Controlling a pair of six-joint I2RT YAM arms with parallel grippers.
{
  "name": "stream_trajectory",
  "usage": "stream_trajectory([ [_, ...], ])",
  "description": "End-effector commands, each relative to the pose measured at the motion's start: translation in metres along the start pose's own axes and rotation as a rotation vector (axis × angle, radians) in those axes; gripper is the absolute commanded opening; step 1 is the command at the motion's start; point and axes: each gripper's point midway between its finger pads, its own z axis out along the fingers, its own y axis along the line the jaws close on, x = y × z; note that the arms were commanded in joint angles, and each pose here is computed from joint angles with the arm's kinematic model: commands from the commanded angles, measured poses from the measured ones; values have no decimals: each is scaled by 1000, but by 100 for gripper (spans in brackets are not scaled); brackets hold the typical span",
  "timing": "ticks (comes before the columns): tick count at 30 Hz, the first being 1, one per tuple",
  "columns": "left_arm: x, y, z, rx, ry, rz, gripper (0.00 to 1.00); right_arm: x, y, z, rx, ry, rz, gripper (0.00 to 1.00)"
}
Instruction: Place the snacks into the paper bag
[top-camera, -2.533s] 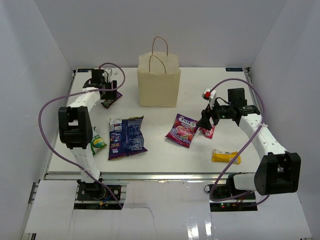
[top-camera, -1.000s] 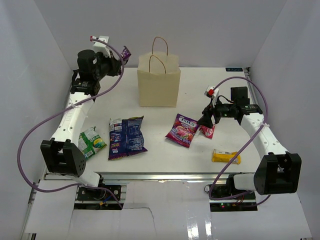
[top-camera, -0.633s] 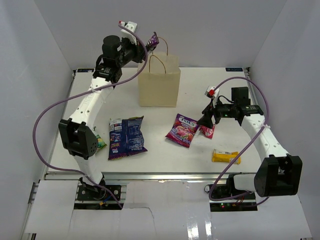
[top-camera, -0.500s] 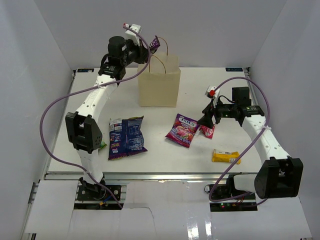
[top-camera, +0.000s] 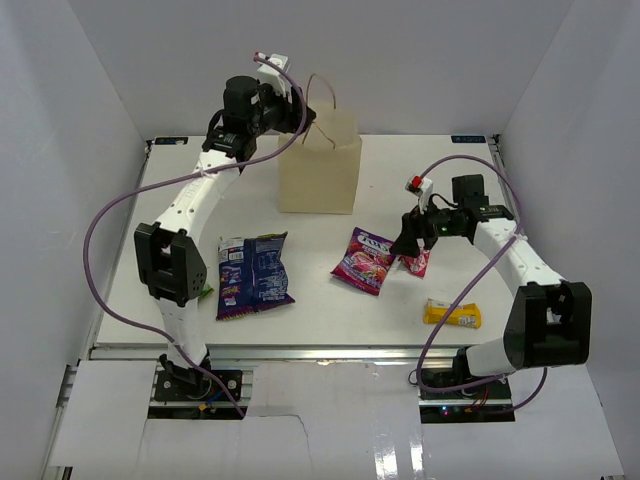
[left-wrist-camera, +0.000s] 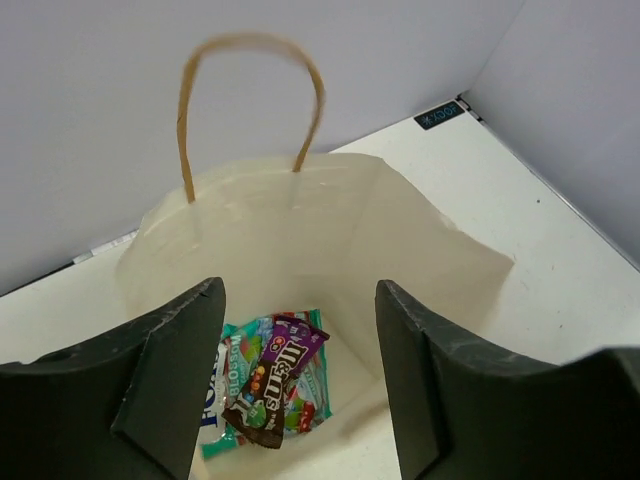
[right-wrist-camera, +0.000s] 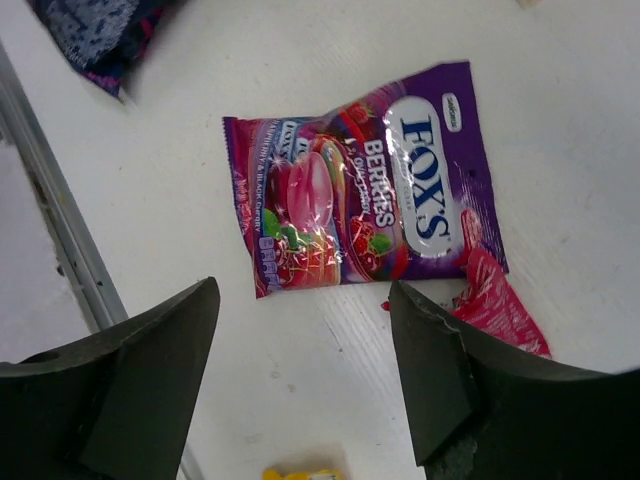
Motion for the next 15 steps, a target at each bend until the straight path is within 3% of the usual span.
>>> stream_trajectory([
  [1, -73, -17, -48, -38, -144, 54, 72, 4, -14, 13, 122, 10, 266, 75],
  [2, -79, -17, -55, -53, -153, 60, 73, 9, -14, 17, 156, 14, 397, 76],
  [6, -88, -16, -101, -146, -173, 67, 78, 32, -15, 30, 254, 21, 582, 82],
  [10, -55, -18, -163, -240, -179, -13, 87, 45, -6, 42, 233, 4, 667, 86],
  [15, 29, -24, -242, -344, -170, -219, 98, 65, 2, 61, 177, 48, 782, 86],
])
